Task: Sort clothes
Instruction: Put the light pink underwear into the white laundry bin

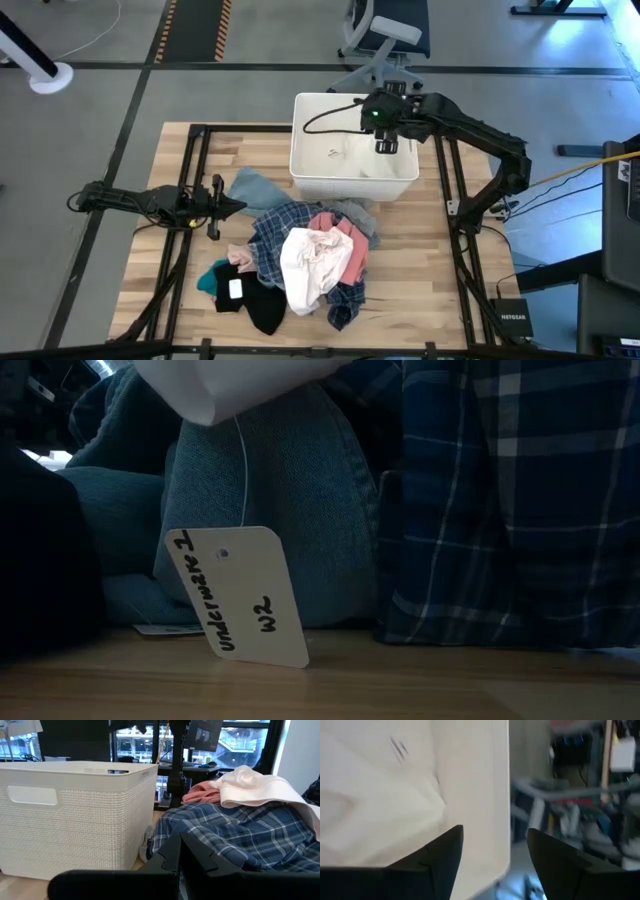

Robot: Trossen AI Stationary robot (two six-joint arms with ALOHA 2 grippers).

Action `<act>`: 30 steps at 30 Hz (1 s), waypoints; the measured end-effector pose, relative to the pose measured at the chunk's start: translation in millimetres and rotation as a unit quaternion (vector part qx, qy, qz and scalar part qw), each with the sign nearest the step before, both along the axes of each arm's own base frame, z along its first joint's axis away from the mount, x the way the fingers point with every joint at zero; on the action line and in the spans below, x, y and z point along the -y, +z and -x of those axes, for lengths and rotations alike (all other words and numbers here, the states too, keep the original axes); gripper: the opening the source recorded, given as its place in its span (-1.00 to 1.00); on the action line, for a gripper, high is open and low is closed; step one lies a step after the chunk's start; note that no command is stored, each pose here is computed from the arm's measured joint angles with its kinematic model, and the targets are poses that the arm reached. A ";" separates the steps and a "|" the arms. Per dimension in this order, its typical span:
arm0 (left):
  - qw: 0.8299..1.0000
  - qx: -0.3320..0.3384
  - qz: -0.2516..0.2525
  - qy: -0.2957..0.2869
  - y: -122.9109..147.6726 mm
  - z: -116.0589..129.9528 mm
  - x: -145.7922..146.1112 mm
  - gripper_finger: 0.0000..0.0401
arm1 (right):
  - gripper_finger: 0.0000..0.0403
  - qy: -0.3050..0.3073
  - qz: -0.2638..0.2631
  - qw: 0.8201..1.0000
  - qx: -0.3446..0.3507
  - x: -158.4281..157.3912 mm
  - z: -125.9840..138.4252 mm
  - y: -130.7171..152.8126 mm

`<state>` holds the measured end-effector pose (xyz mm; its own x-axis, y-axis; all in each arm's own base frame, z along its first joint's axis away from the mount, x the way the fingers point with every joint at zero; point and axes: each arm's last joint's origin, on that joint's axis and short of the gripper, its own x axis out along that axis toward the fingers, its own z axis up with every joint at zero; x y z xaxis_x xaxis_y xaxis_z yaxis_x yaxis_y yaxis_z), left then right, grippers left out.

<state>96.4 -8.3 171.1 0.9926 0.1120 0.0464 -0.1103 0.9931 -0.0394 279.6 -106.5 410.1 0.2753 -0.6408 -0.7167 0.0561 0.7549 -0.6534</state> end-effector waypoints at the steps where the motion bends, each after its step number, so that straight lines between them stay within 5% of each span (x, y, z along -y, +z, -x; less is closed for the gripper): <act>1: 1.000 0.000 0.000 0.000 0.0 0.0 0.0 -0.99 | 0.19 0.022 -0.014 0.999 0.018 -6.6 -1.7 5.9; 8: 1.000 0.000 0.000 0.000 0.0 0.0 0.0 -0.99 | 0.20 0.204 -0.101 0.968 0.106 -76.1 -21.8 24.5; 15: 1.000 0.000 0.000 0.000 0.0 0.0 0.0 -0.99 | 0.20 0.324 -0.117 0.934 0.092 -158.2 -44.4 9.2; 23: 1.000 0.000 0.000 0.000 0.0 0.0 0.0 -0.99 | 0.20 0.389 -0.128 0.912 0.028 -224.5 -80.3 -41.8; 30: 1.000 0.000 0.000 0.000 0.0 0.0 0.0 -0.99 | 0.20 0.397 -0.125 0.909 0.016 -244.7 -108.9 -77.8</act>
<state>96.3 -8.2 171.1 0.9926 0.1121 0.0467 -0.1103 0.9931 -0.0392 388.6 138.2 332.3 0.6029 -0.0503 -0.7963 -0.5551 0.6905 -0.4639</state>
